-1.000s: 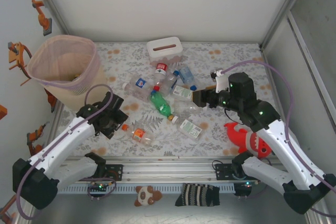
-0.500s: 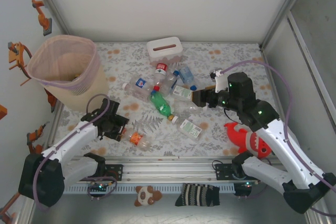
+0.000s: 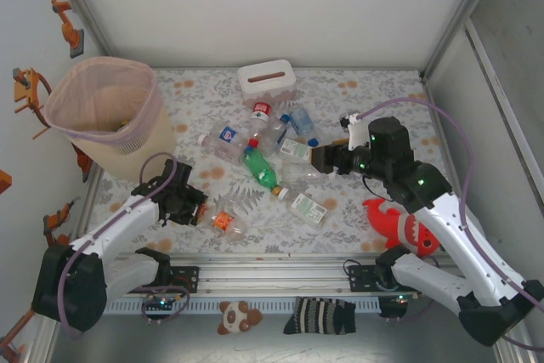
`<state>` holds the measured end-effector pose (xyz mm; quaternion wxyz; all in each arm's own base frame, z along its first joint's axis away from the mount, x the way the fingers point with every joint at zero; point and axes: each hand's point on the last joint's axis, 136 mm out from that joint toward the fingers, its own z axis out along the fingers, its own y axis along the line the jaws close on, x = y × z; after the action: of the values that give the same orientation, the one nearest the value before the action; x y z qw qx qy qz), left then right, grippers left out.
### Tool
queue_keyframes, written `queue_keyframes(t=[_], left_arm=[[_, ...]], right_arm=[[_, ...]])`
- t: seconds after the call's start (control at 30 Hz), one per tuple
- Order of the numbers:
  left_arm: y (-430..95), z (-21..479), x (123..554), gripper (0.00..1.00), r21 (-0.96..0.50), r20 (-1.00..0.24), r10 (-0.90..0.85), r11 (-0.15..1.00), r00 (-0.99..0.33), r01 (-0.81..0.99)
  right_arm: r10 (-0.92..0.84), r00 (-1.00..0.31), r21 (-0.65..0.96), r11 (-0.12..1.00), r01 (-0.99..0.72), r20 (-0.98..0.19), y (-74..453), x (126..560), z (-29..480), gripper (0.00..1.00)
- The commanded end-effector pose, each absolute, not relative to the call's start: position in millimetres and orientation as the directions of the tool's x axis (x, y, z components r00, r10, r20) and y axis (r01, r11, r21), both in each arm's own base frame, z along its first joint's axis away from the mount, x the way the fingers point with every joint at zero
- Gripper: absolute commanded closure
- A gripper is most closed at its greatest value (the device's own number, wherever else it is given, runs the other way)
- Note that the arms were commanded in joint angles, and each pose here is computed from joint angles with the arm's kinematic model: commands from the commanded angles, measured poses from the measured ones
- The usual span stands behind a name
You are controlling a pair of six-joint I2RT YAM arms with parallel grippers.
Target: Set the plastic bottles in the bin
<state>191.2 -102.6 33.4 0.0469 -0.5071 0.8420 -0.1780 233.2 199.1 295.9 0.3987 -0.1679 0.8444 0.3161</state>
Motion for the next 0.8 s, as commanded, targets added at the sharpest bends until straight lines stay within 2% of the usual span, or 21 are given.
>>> queue_keyframes(t=[0.0, 0.27, 0.43, 0.6, 0.77], left_arm=[[-99, 32, 184, 0.61, -0.315, 0.105, -0.871, 0.428, -0.48, -0.847], [-99, 44, 189, 0.7, -0.343, 0.096, -0.868, 0.431, -0.488, -0.834], [-99, 71, 200, 0.72, -0.412, 0.047, -0.848, 0.464, -0.527, -0.784], [-93, 119, 216, 0.75, -0.495, -0.091, -0.802, 0.551, -0.591, -0.672], [-84, 181, 234, 0.82, -0.572, -0.305, -0.729, 0.655, -0.613, -0.494]], right_arm=[[-0.033, -0.609, 0.393, 0.736, -0.551, -0.792, 199, 233, 298, 0.23], [-0.033, -0.605, 0.392, 0.734, -0.555, -0.796, 199, 232, 301, 0.23], [-0.029, -0.601, 0.391, 0.733, -0.556, -0.799, 199, 232, 303, 0.23], [-0.032, -0.597, 0.386, 0.734, -0.558, -0.802, 199, 232, 305, 0.23], [-0.032, -0.595, 0.385, 0.734, -0.559, -0.803, 199, 233, 306, 0.23]])
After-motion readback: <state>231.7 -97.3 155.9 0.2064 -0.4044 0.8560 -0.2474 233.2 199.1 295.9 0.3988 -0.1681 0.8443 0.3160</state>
